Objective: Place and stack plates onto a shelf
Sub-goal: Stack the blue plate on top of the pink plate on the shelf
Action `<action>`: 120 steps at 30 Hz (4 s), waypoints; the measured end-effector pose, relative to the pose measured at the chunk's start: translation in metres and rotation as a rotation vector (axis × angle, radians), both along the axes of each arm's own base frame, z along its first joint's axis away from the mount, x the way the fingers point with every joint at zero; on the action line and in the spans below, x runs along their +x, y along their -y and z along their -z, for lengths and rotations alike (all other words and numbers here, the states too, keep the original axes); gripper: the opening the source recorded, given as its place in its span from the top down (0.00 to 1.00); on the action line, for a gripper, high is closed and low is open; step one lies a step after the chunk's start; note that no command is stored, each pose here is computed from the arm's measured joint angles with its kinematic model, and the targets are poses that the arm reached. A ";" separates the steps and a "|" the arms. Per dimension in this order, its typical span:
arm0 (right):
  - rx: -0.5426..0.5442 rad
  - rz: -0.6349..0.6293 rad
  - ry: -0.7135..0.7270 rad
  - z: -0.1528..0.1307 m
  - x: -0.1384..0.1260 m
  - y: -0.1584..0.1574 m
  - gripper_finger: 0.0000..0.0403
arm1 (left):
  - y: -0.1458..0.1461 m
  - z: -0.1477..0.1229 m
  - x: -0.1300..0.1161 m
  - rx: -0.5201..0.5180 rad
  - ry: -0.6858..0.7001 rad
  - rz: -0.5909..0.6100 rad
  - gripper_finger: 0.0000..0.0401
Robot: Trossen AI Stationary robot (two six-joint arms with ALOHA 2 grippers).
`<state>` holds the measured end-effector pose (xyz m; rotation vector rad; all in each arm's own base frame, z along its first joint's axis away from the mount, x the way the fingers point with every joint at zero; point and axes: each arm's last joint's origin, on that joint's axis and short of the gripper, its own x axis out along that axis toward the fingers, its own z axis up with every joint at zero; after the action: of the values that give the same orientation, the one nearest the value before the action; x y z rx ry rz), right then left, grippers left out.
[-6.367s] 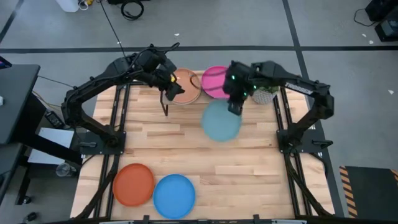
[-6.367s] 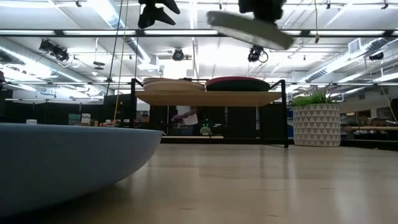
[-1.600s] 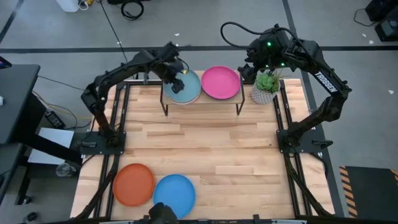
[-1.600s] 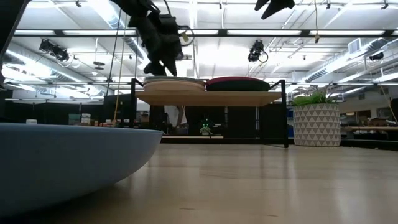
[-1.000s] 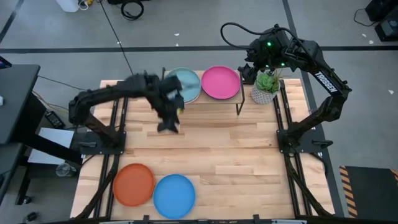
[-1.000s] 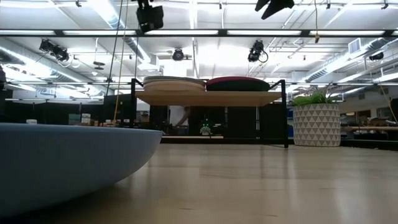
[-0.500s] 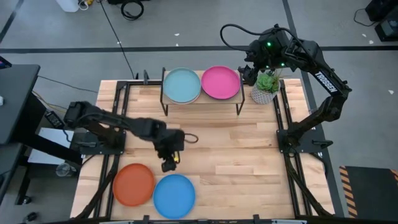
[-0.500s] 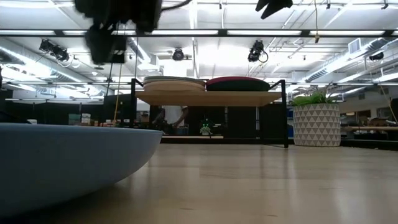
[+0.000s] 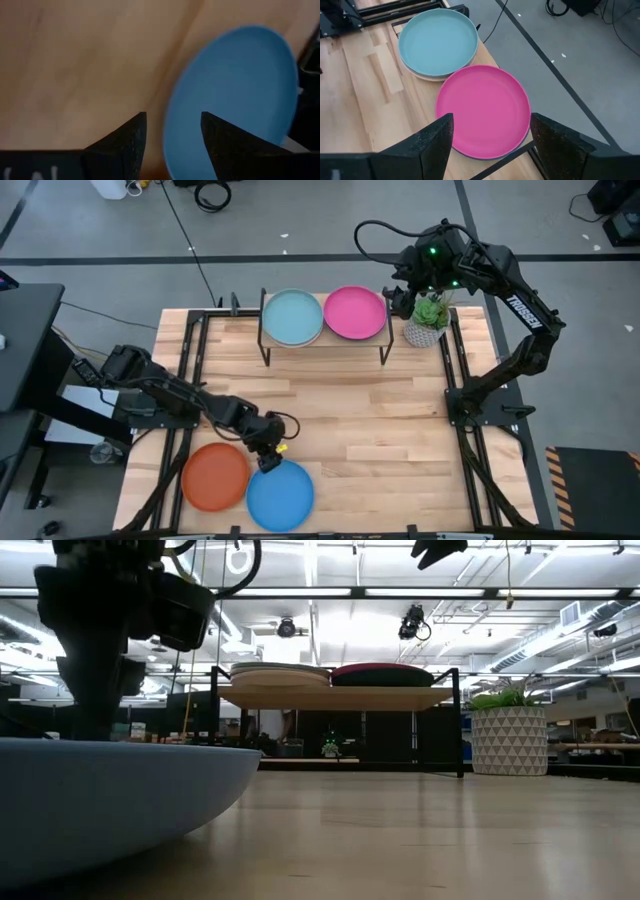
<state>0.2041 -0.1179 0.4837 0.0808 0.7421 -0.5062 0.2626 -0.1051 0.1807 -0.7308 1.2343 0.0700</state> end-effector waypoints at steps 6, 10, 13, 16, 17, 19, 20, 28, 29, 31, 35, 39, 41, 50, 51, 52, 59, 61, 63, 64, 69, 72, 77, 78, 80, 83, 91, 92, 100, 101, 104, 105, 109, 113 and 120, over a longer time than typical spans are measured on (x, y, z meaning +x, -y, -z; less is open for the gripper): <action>0.000 -0.018 -0.001 0.000 0.000 0.000 0.33 | 0.010 0.004 0.000 0.005 0.090 0.015 0.52; 0.007 -0.027 0.003 0.000 0.000 -0.001 0.33 | 0.016 0.011 -0.007 0.043 0.088 0.019 0.52; 0.007 -0.027 0.003 0.000 0.000 -0.001 0.33 | 0.016 0.016 -0.010 0.073 0.052 0.013 0.52; 0.005 -0.030 0.001 0.000 0.000 -0.001 0.33 | 0.017 0.018 -0.009 0.088 0.064 0.036 0.52; 0.004 -0.032 0.000 0.000 0.000 -0.001 0.33 | 0.018 0.020 -0.009 0.095 0.066 0.049 0.52; 0.003 -0.032 0.000 0.000 0.000 -0.001 0.33 | 0.021 0.024 -0.006 0.101 0.073 0.076 0.52; 0.003 -0.033 0.000 0.000 0.000 -0.001 0.33 | 0.022 0.027 -0.008 0.109 0.059 0.090 0.52; 0.003 -0.035 -0.005 0.000 0.000 -0.001 0.33 | 0.024 0.038 -0.006 0.102 0.008 0.105 0.69; 0.002 -0.035 -0.004 0.000 0.000 -0.001 0.33 | 0.023 0.038 -0.006 0.094 0.004 0.102 0.74; -0.002 -0.037 -0.006 0.000 0.000 0.000 0.33 | 0.019 0.038 -0.004 0.074 -0.001 0.089 0.88; -0.005 -0.036 -0.004 0.000 0.000 0.000 0.33 | 0.004 0.031 0.003 0.036 0.012 0.017 0.96; -0.002 -0.049 -0.002 0.000 0.000 0.000 0.33 | -0.021 0.012 0.009 0.007 0.079 -0.067 0.96; 0.021 -0.071 0.010 0.000 0.001 -0.001 0.33 | -0.038 -0.003 0.011 -0.018 0.118 -0.114 0.96; 0.241 -0.122 0.058 0.027 0.019 0.001 0.33 | -0.129 -0.104 0.019 0.195 0.272 -0.280 0.96; 0.253 -0.125 0.068 0.030 0.022 0.001 0.33 | -0.139 -0.114 0.020 0.224 0.283 -0.290 0.96; 0.260 -0.125 0.079 0.033 0.026 0.000 0.33 | -0.148 -0.125 0.022 0.255 0.304 -0.304 0.96; 0.307 -0.108 0.164 0.045 0.046 -0.003 0.33 | -0.197 -0.168 0.017 0.447 0.362 -0.442 0.97; 0.313 -0.092 0.213 0.044 0.050 -0.002 0.33 | -0.206 -0.176 0.015 0.498 0.387 -0.495 0.97; 0.322 -0.078 0.246 0.042 0.052 -0.002 0.33 | -0.213 -0.179 0.012 0.515 0.390 -0.522 0.97; 0.315 -0.069 0.254 0.042 0.053 -0.001 0.33 | -0.215 -0.181 0.013 0.521 0.408 -0.535 0.97; 0.281 -0.045 0.286 0.041 0.056 -0.001 0.33 | -0.224 -0.196 0.017 0.543 0.559 -0.584 0.97; 0.271 -0.023 0.310 0.039 0.057 0.000 0.33 | -0.229 -0.202 0.020 0.555 0.631 -0.608 0.97; 0.268 -0.012 0.365 0.034 0.059 0.002 0.34 | -0.236 -0.211 0.021 0.577 0.723 -0.671 0.97; 0.269 -0.011 0.374 0.034 0.060 0.002 0.35 | -0.237 -0.212 0.021 0.583 0.735 -0.683 0.97; 0.275 -0.004 0.388 0.033 0.060 0.002 0.39 | -0.238 -0.214 0.020 0.585 0.750 -0.718 0.97; 0.277 0.014 0.405 0.032 0.061 0.003 0.47 | -0.239 -0.217 0.021 0.595 0.772 -0.769 0.97; 0.244 0.059 0.414 0.031 0.061 0.004 0.72 | -0.240 -0.219 0.021 0.590 0.794 -0.797 0.95; 0.238 0.067 0.413 0.031 0.061 0.004 0.75 | -0.240 -0.219 0.021 0.592 0.795 -0.790 0.93; 0.251 0.055 0.430 0.030 0.059 0.010 0.88 | -0.246 -0.224 0.007 0.600 0.792 -0.708 0.66; 0.255 0.052 0.436 0.029 0.058 0.011 0.87 | -0.248 -0.227 0.000 0.603 0.794 -0.703 0.63; 0.273 0.059 0.431 0.031 0.056 0.015 0.84 | -0.253 -0.240 -0.023 0.601 0.830 -0.668 0.52; 0.281 0.062 0.419 0.032 0.054 0.016 0.84 | -0.253 -0.246 -0.033 0.618 0.852 -0.673 0.49; 0.287 0.101 0.401 0.034 0.049 0.024 0.84 | -0.244 -0.271 -0.068 0.750 0.933 -0.657 0.43; 0.297 0.169 0.353 0.041 0.043 0.036 0.84 | -0.230 -0.286 -0.089 0.870 0.980 -0.589 0.43; 0.407 0.199 0.269 0.070 0.047 0.076 0.84 | -0.215 -0.296 -0.101 0.960 1.017 -0.529 0.42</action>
<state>0.2516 -0.1940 0.4139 0.5957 0.5659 -0.5147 0.1615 0.1102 0.4768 -0.1369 -0.0574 0.6028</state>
